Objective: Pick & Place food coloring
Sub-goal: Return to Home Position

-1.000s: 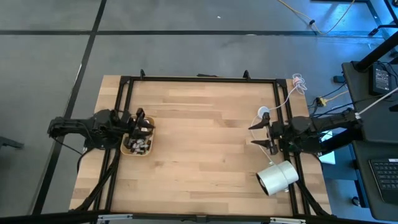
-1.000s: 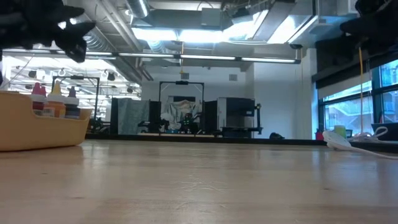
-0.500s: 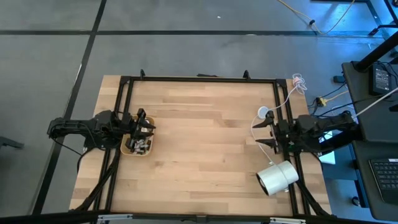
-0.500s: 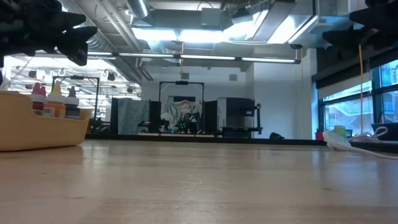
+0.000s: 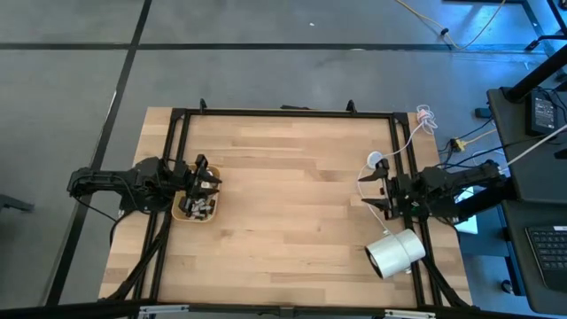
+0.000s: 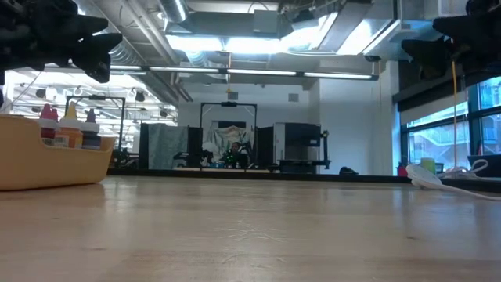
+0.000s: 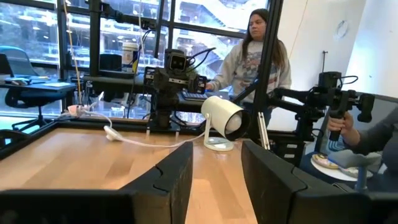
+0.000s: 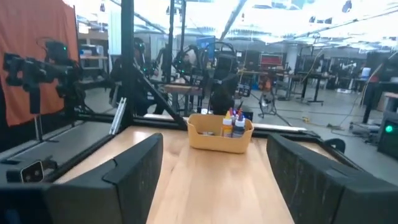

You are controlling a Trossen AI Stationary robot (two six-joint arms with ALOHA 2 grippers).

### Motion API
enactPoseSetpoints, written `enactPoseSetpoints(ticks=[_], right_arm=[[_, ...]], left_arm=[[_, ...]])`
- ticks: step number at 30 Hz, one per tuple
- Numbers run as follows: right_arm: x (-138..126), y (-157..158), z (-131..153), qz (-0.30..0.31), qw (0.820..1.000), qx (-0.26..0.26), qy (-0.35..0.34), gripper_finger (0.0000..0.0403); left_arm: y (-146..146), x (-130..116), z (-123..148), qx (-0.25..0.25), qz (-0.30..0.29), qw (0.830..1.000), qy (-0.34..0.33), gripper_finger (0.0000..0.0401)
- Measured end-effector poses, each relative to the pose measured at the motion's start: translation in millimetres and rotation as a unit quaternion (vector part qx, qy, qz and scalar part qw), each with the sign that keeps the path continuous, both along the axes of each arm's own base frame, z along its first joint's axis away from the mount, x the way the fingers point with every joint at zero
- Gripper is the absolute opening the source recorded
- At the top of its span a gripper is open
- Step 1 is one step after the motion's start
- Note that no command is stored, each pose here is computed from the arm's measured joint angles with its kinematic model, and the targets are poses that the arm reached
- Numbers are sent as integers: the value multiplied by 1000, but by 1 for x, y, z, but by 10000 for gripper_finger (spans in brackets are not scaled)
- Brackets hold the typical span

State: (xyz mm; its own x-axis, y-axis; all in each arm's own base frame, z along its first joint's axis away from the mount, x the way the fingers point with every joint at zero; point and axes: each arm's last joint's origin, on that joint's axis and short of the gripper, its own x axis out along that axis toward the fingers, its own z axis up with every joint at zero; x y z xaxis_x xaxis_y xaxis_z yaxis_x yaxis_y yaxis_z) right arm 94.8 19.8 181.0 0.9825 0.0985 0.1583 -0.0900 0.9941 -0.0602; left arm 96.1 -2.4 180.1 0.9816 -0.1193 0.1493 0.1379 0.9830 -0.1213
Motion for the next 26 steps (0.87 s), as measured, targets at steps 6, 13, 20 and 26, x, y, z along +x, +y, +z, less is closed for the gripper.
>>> enactPoseSetpoints(ticks=[6,13,20,26], right_arm=[[0,0,-4,-1,1000,2,19,289],[0,-1,-11,-12,998,-13,55,289],[1,-1,-11,-12,998,-12,56,289],[1,-1,-11,-12,998,-12,56,289]], left_arm=[[0,0,0,0,0,1000,0,135],[0,0,0,0,0,1000,0,130],[0,0,0,0,0,1000,0,130],[0,0,0,0,0,1000,0,130]])
